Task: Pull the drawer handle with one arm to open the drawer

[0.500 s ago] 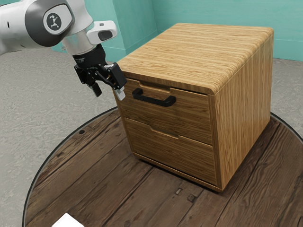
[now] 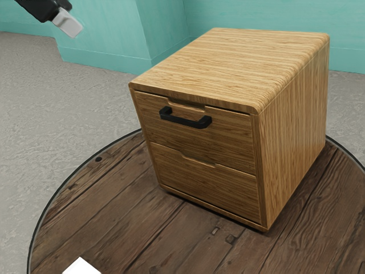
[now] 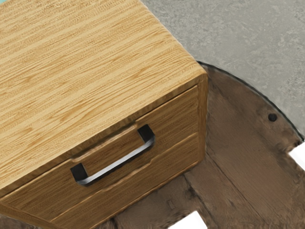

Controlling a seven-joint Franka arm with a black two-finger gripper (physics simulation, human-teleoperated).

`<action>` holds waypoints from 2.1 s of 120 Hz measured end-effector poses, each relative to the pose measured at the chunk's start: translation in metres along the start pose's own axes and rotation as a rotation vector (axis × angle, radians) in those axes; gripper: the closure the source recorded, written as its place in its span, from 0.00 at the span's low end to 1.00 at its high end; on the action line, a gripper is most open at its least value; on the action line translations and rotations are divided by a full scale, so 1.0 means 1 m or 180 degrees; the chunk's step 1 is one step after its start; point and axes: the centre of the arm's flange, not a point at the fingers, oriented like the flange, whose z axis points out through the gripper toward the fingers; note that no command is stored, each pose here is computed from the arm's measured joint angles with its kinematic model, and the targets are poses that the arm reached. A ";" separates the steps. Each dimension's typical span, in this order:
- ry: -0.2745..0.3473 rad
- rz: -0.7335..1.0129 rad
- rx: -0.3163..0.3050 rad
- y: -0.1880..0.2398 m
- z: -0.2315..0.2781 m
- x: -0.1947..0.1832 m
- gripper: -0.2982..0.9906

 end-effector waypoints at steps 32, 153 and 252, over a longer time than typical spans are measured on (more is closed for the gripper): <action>-0.0560 0.1255 -0.0178 0.030 0.059 -0.019 0.23; -0.0160 0.2758 0.0086 0.030 0.173 -0.066 0.32; -0.0282 0.2532 0.0308 -0.003 0.234 -0.026 0.51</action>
